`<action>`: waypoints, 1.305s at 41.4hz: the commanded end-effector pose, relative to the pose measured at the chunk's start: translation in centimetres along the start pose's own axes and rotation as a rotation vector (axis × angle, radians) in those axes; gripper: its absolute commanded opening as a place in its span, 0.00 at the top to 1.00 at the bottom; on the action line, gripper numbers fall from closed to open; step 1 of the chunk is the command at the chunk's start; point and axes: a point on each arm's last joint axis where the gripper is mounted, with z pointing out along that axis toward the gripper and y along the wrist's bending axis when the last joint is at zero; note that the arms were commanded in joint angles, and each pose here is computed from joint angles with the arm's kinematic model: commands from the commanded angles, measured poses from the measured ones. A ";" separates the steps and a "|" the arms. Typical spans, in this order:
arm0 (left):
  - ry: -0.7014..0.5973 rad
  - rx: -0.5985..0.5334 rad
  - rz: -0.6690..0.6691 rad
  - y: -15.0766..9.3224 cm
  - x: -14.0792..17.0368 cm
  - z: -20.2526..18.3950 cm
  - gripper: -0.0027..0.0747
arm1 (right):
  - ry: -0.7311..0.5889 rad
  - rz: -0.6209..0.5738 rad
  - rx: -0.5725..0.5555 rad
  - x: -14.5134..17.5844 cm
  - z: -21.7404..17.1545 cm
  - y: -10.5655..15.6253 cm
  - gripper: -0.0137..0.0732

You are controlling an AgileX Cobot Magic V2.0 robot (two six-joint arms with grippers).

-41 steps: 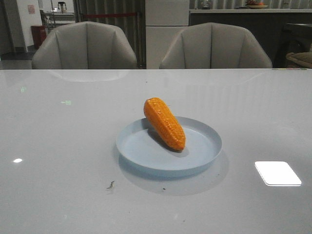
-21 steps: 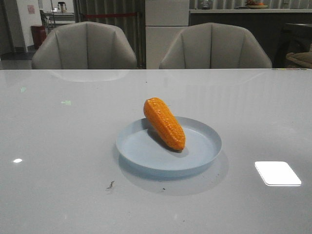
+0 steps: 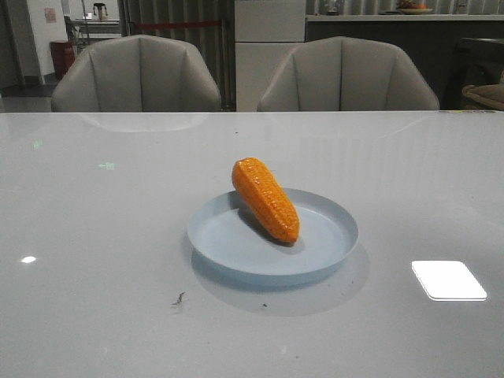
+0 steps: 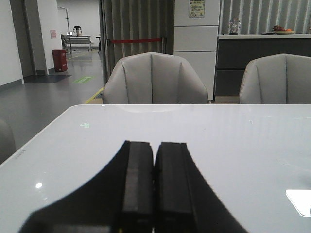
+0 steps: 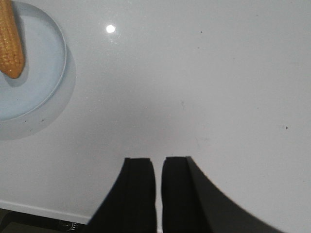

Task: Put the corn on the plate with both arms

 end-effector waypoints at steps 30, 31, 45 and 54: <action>-0.080 -0.018 -0.030 0.1 0.3 -0.2 0.84 | -0.085 -0.001 0.011 -0.9 -1.0 -0.1 0.61; -0.080 -0.018 -0.030 0.1 0.3 -0.2 0.84 | -0.085 -0.001 0.011 -0.9 -1.0 -0.1 0.61; -0.080 -0.018 -0.030 0.1 0.3 -0.2 0.84 | -0.172 -0.007 0.014 -0.6 -3.0 0.2 0.61; -0.080 -0.018 -0.030 0.1 0.3 -0.2 0.84 | -0.359 -0.048 -0.007 1.0 -6.4 1.5 0.78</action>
